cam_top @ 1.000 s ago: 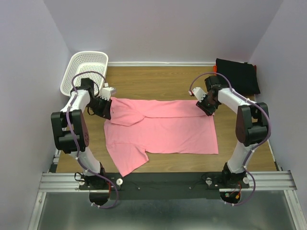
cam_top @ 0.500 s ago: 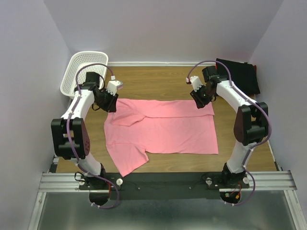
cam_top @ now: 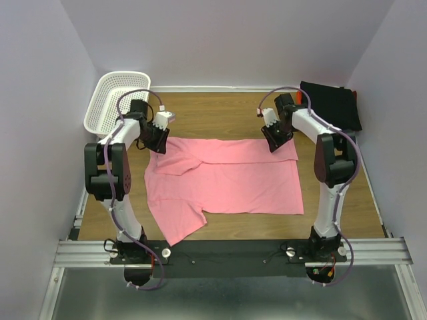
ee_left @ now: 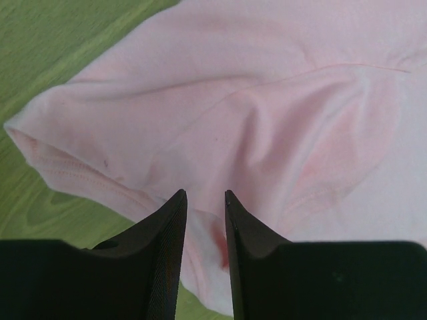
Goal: Fold and stack the t-shirts
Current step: Fold the flattened tshirt in 1/3 of the way
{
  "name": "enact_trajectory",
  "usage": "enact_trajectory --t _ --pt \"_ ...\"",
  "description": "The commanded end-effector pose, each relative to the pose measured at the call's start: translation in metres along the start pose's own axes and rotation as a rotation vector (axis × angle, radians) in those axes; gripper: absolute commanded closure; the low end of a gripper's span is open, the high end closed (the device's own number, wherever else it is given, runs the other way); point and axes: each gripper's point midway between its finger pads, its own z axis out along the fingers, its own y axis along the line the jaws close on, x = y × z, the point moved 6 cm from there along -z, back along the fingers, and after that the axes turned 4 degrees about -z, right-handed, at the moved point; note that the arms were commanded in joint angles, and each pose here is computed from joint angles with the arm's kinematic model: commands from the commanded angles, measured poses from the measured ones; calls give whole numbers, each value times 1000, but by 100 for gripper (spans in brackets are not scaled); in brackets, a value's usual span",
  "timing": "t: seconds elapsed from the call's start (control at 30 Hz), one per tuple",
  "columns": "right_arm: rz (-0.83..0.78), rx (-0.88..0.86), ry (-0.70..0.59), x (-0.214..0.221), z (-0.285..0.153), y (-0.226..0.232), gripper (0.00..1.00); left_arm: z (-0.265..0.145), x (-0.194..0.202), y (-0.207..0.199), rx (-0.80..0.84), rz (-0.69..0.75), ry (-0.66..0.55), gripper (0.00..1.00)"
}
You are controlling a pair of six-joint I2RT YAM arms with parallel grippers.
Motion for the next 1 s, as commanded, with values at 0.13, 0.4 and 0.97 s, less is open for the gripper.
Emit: enact_trajectory --t 0.13,0.4,0.97 --pt "31 102 75 1 38 -25 62 34 -8 25 -56 -63 21 67" --pt "34 218 36 -33 60 -65 61 70 -34 64 -88 -83 54 80" --pt "-217 171 -134 -10 -99 -1 3 -89 -21 -34 31 377 -111 29"
